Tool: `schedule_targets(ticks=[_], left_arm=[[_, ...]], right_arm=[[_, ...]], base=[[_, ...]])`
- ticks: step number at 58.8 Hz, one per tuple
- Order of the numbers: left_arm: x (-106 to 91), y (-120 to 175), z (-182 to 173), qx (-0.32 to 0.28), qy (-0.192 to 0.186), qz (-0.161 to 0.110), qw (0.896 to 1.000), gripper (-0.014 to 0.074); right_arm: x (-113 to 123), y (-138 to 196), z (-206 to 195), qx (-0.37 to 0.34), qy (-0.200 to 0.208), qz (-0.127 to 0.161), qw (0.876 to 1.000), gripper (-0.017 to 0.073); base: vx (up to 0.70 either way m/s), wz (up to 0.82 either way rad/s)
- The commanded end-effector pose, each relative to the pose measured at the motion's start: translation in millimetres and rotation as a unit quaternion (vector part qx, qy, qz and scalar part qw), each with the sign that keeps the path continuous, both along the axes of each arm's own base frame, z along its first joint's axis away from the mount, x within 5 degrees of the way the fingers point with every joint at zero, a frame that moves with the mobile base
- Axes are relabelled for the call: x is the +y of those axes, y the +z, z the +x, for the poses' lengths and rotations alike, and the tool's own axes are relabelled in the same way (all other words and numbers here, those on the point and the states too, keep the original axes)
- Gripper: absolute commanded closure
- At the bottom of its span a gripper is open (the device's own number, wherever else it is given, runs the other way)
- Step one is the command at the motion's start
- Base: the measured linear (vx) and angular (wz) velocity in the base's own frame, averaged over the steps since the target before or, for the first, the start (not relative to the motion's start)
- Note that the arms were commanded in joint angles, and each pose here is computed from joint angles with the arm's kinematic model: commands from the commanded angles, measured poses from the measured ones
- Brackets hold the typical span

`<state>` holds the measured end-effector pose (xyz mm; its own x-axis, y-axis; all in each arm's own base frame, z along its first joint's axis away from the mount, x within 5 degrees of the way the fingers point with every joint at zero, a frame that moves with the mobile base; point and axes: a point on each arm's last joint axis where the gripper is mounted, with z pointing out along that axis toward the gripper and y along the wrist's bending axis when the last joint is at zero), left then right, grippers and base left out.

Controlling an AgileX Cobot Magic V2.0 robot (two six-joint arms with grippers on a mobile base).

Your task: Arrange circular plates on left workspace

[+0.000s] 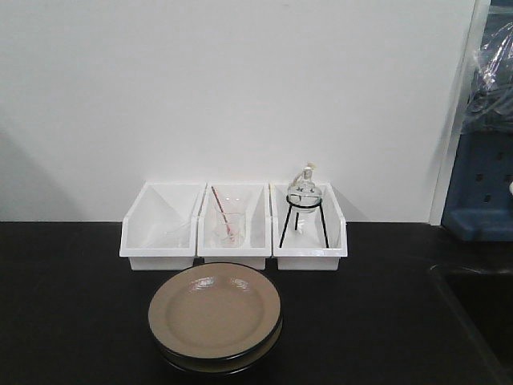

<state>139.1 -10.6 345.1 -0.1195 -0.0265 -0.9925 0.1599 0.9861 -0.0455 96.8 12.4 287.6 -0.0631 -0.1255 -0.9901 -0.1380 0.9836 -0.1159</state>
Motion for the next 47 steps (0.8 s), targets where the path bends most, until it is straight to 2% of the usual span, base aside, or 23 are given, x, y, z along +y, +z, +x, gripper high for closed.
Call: schedule_targets(ticks=[1,13,22,29,30,31,32,35,42,47], left_arm=[[3.0,11.3,-0.3,-0.029,0.021,-0.012,0.999,0.0594],[6.0,12.9,0.1,-0.038,0.037,-0.011,0.999,0.0594],[8.9,11.8,0.2,-0.036,0.05,0.027,0.998,0.0594],[11.4,9.1,0.2,-0.021,0.063,0.029,0.997,0.0594],[12.0,8.6,0.2,-0.019,0.065,0.038,0.997,0.0594],[12.5,8.4,0.2,-0.017,0.069,0.03,0.997,0.0594],[13.2,8.4,-0.5,-0.017,0.072,0.039,0.996,0.0594],[14.7,8.8,-2.8,-0.017,0.081,0.042,0.996,0.0594],[17.2,13.8,-16.3,-0.039,0.101,0.041,0.993,0.0594],[18.0,11.0,-30.2,-0.071,0.112,0.059,0.989,0.0594]], right_arm=[[-3.1,15.6,0.9,-0.046,-0.018,0.005,0.999,0.056],[-3.1,15.6,0.9,-0.046,-0.018,0.005,0.999,0.0559],[-3.1,15.6,0.9,-0.046,-0.018,0.005,0.999,0.0559],[-3.1,15.6,0.9,-0.046,-0.018,0.005,0.999,0.0559],[-3.1,15.6,0.9,-0.046,-0.018,0.005,0.999,0.0559],[-3.1,15.6,0.9,-0.046,-0.018,0.005,0.999,0.0559],[-3.1,15.6,0.9,-0.046,-0.018,0.005,0.999,0.0559],[-3.1,15.6,0.9,-0.046,-0.018,0.005,0.999,0.0559],[-3.1,15.6,0.9,-0.046,-0.018,0.005,0.999,0.0559],[-3.1,15.6,0.9,-0.046,-0.018,0.005,0.999,0.0559]], base=[[0.0,0.0],[0.0,0.0],[0.0,0.0],[0.0,0.0],[0.0,0.0],[0.0,0.0],[0.0,0.0],[0.0,0.0],[0.0,0.0],[0.0,0.0]])
